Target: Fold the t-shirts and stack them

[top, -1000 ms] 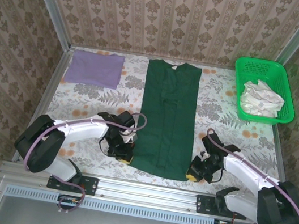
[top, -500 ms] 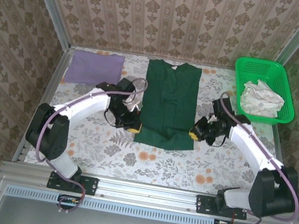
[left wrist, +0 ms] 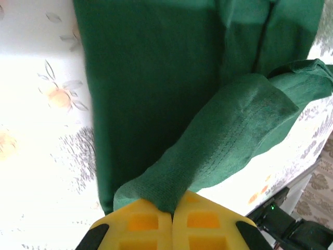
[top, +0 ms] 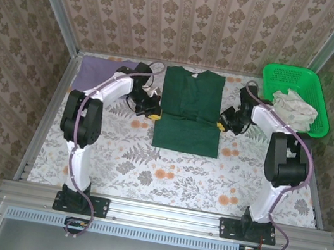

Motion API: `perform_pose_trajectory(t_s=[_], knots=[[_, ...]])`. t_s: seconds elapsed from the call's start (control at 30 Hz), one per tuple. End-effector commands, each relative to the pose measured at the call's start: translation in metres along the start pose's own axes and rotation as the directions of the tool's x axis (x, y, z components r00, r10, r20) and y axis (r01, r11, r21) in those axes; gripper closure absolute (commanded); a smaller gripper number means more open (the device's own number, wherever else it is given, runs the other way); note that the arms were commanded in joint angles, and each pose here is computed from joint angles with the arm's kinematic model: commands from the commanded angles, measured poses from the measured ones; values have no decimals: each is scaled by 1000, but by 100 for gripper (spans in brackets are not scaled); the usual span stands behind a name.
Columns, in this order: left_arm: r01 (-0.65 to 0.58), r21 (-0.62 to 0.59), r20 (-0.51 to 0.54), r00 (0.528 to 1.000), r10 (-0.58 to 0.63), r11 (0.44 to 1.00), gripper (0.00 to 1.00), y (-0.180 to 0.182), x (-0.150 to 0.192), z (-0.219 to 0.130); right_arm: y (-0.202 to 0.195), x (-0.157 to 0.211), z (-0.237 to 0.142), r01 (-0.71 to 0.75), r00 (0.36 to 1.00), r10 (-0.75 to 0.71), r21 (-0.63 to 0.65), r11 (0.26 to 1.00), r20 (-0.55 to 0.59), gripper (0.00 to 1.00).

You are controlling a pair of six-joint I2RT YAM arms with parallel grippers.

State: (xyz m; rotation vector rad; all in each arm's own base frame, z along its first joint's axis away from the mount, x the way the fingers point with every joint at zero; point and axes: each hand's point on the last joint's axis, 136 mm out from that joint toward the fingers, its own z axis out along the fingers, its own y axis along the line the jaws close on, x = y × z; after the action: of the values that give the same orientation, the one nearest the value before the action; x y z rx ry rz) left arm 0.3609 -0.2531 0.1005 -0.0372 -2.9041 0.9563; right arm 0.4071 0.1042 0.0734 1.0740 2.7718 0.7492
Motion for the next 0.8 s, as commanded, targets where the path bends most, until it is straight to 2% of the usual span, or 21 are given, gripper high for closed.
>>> perform_pose_trajectory(t_s=[0.0, 0.27, 0.53, 0.7, 0.77], knots=[[18, 5, -13, 1000, -18, 1000, 100, 4, -16, 0, 7, -10, 6, 20, 1000, -20, 26, 999, -13, 100], [54, 36, -46, 998, -53, 998, 100, 9, -40, 6, 8, -28, 21, 32, 999, -30, 97, 995, -26, 100], [46, 80, -63, 997, -41, 996, 96, 3, -54, 13, 14, -39, 26, 10, 1000, -8, 104, 994, -24, 100], [125, 42, -29, 992, -123, 991, 96, 20, -73, 12, 22, -49, 29, -14, 1000, 17, 103, 995, -26, 75], [156, 29, 6, 988, -156, 987, 93, 25, -80, 8, 28, -54, 27, -11, 1000, 14, 95, 995, -22, 73]])
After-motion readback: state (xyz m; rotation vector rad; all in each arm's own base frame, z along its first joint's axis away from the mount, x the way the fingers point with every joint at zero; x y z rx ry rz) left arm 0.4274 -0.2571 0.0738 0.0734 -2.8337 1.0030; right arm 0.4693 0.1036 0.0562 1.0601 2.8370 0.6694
